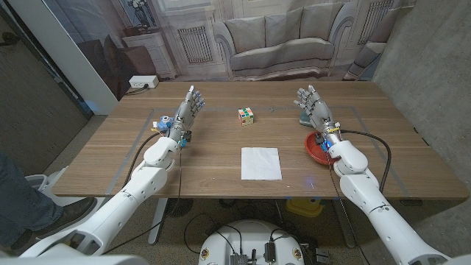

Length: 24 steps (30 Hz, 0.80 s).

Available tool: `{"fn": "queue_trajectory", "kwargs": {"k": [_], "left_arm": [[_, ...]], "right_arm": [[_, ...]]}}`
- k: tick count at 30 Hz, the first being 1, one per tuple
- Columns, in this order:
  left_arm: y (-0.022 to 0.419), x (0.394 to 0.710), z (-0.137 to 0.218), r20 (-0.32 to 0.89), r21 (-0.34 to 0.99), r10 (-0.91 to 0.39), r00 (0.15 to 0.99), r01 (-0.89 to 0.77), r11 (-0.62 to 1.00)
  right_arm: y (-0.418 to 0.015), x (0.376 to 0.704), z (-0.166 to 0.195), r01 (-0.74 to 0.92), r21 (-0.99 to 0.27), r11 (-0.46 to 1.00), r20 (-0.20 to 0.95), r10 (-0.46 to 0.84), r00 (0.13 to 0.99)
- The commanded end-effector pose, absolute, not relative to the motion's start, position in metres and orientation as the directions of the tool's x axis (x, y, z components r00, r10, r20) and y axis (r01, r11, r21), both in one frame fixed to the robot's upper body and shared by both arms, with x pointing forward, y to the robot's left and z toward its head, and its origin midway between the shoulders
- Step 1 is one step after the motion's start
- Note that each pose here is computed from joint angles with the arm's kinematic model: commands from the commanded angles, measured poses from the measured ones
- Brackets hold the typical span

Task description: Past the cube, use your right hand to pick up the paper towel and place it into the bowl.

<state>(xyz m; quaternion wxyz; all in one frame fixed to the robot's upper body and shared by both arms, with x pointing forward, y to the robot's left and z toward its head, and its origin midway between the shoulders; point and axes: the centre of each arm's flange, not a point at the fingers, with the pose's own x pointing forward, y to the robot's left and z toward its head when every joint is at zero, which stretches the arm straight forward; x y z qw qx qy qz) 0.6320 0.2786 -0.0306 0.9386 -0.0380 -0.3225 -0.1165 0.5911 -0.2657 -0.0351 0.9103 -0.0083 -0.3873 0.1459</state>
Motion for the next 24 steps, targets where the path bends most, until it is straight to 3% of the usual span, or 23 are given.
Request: {"fn": "queue_trajectory", "kwargs": {"k": [1, 24], "left_arm": [[0.278, 0.630, -0.032, 0.615, -0.004, -0.194, 0.765, 0.249, 0.969], [0.280, 0.626, -0.034, 0.617, -0.012, -0.187, 0.764, 0.246, 0.969]], "right_arm": [[-0.264, 0.580, -0.036, -0.261, -0.157, 0.953, 0.720, 0.291, 0.630], [-0.255, 0.561, -0.041, -0.273, -0.204, 0.940, 0.751, 0.329, 0.572]]}}
